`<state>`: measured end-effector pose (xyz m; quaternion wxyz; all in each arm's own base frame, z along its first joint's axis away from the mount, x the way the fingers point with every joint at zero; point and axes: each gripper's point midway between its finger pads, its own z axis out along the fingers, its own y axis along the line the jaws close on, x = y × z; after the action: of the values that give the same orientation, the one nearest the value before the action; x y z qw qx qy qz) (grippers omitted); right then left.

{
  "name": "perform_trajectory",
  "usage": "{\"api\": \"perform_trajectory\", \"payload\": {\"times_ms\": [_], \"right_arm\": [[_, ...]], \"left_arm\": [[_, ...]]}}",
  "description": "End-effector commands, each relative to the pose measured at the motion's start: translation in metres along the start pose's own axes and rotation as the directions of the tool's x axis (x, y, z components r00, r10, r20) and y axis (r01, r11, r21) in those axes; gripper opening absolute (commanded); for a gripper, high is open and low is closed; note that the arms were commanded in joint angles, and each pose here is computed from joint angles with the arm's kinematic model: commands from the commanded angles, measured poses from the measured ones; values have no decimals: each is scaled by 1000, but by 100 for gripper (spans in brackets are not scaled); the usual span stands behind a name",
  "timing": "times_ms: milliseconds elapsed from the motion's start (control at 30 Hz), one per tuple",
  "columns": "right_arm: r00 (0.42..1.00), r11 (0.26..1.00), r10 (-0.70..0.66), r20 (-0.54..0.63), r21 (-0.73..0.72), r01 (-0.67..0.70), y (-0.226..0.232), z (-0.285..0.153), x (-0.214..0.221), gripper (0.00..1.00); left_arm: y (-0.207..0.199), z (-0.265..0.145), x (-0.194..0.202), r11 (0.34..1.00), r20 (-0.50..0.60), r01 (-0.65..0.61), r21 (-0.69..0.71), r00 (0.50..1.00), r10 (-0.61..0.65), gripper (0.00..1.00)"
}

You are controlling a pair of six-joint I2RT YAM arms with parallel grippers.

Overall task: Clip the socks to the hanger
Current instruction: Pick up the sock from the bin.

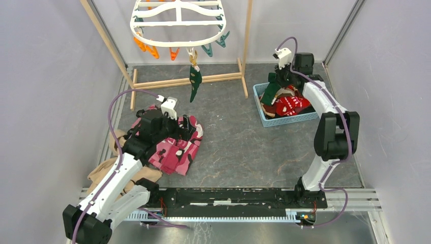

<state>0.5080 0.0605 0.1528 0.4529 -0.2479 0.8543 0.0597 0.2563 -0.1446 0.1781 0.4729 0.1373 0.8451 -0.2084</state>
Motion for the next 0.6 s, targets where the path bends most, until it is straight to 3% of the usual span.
{"api": "perform_trajectory", "payload": {"times_ms": [0, 367, 567], "right_arm": [[992, 996, -76, 103, -27, 79, -5, -36, -28, 16], [983, 996, -31, 181, -79, 46, -20, -81, -32, 15], [988, 998, -2, 153, -67, 13, -20, -100, -11, 15]], "left_arm": [[-3, -3, -14, 1000, 58, -8, 19, 998, 7, 100], [-5, -4, -15, 999, 61, -7, 33, 998, 5, 100], [-6, -5, -16, 999, 68, -7, 41, 998, 4, 100]]}}
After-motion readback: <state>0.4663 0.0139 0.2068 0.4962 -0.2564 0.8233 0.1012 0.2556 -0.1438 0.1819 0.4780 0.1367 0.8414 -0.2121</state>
